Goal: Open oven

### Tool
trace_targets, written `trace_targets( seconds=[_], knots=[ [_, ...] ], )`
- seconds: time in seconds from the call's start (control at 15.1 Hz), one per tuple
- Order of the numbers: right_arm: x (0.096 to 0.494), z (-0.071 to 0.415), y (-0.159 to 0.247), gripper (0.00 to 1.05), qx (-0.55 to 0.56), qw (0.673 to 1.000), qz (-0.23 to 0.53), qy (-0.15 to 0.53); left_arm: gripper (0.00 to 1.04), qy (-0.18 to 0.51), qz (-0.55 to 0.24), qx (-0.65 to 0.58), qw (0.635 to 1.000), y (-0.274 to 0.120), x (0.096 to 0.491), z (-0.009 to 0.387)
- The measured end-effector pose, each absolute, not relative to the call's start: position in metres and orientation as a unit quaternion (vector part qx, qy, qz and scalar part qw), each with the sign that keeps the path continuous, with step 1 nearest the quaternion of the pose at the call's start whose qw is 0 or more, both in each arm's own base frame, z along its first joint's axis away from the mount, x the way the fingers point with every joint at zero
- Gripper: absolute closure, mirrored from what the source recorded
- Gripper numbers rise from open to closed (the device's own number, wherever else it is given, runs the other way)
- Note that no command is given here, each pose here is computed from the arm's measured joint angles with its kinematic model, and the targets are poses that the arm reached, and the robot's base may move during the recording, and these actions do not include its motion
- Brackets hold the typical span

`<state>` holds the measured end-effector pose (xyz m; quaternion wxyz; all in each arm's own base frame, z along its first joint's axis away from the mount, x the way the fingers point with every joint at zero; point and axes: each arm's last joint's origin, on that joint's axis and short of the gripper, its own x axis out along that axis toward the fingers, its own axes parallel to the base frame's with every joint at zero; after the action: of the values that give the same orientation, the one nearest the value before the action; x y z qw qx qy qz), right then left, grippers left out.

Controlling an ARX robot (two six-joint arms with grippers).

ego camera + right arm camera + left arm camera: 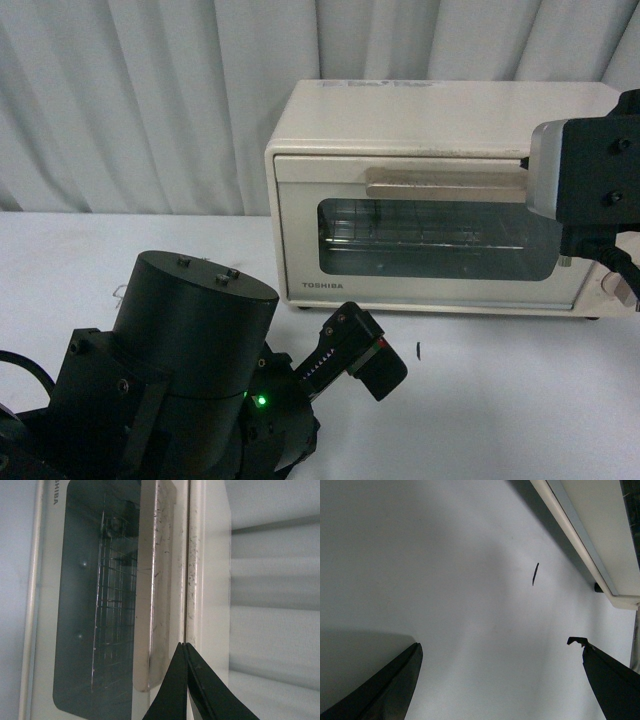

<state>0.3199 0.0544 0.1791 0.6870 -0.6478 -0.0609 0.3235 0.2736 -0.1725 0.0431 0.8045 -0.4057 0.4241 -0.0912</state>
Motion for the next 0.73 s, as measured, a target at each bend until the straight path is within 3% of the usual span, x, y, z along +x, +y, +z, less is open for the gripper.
trace_targets(
  seconds=[0.73],
  knots=[
    [0.347, 0.172, 0.068, 1.03, -0.641, 0.676, 0.360, -0.050, 0.07, 0.424, -0.091, -0.406, 0.804, -0.172, 0.274, 0.043]
  ],
)
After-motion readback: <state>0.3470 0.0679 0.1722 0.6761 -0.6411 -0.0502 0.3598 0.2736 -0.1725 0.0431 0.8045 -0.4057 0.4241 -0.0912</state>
